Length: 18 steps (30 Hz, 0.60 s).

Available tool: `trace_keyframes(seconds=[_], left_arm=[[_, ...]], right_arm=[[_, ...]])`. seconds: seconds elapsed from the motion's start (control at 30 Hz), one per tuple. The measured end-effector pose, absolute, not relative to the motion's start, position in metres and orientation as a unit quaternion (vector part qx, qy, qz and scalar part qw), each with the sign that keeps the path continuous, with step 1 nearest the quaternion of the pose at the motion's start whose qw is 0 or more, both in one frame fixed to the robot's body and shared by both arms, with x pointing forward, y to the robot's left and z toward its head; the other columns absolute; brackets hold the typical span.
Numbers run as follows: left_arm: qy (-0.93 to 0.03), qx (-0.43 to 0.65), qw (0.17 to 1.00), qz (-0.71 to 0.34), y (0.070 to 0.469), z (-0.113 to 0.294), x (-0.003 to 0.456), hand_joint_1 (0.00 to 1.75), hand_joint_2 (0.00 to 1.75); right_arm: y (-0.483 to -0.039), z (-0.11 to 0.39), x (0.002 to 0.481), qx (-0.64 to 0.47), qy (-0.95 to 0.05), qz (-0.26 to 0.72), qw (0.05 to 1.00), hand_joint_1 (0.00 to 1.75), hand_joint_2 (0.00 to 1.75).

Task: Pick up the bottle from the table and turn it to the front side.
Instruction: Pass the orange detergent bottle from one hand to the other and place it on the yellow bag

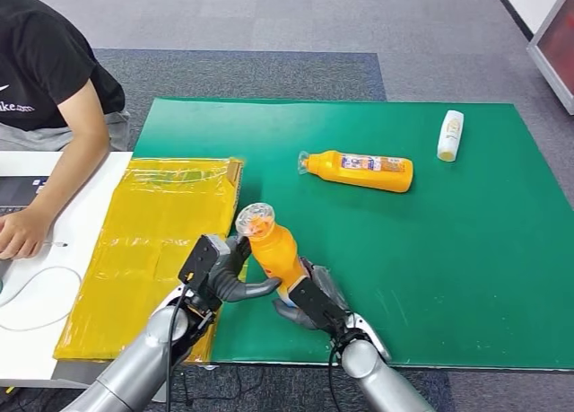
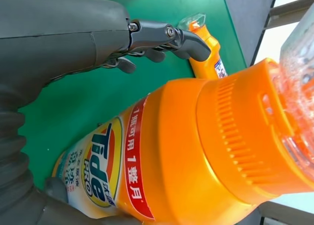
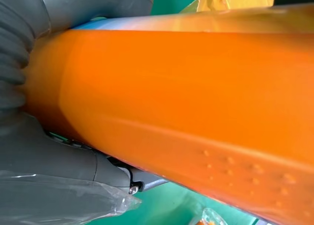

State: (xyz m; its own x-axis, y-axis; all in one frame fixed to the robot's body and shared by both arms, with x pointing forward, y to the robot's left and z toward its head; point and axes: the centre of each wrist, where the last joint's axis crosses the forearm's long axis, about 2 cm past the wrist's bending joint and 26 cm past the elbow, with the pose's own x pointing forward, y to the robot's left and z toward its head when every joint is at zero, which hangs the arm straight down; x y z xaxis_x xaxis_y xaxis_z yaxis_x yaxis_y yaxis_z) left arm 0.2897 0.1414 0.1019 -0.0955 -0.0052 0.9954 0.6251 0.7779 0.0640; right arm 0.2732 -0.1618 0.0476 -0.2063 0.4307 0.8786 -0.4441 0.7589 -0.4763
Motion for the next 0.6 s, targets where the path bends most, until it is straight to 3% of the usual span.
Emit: trace_keyframes(seconds=[0.6], left_arm=[[-0.698,-0.23,0.628,-0.256,0.134,0.11,0.302,0.0,1.75]], right_arm=[[-0.161,0.048,0.273,0.006,-0.697,0.345,0.629,1.75,1.75]])
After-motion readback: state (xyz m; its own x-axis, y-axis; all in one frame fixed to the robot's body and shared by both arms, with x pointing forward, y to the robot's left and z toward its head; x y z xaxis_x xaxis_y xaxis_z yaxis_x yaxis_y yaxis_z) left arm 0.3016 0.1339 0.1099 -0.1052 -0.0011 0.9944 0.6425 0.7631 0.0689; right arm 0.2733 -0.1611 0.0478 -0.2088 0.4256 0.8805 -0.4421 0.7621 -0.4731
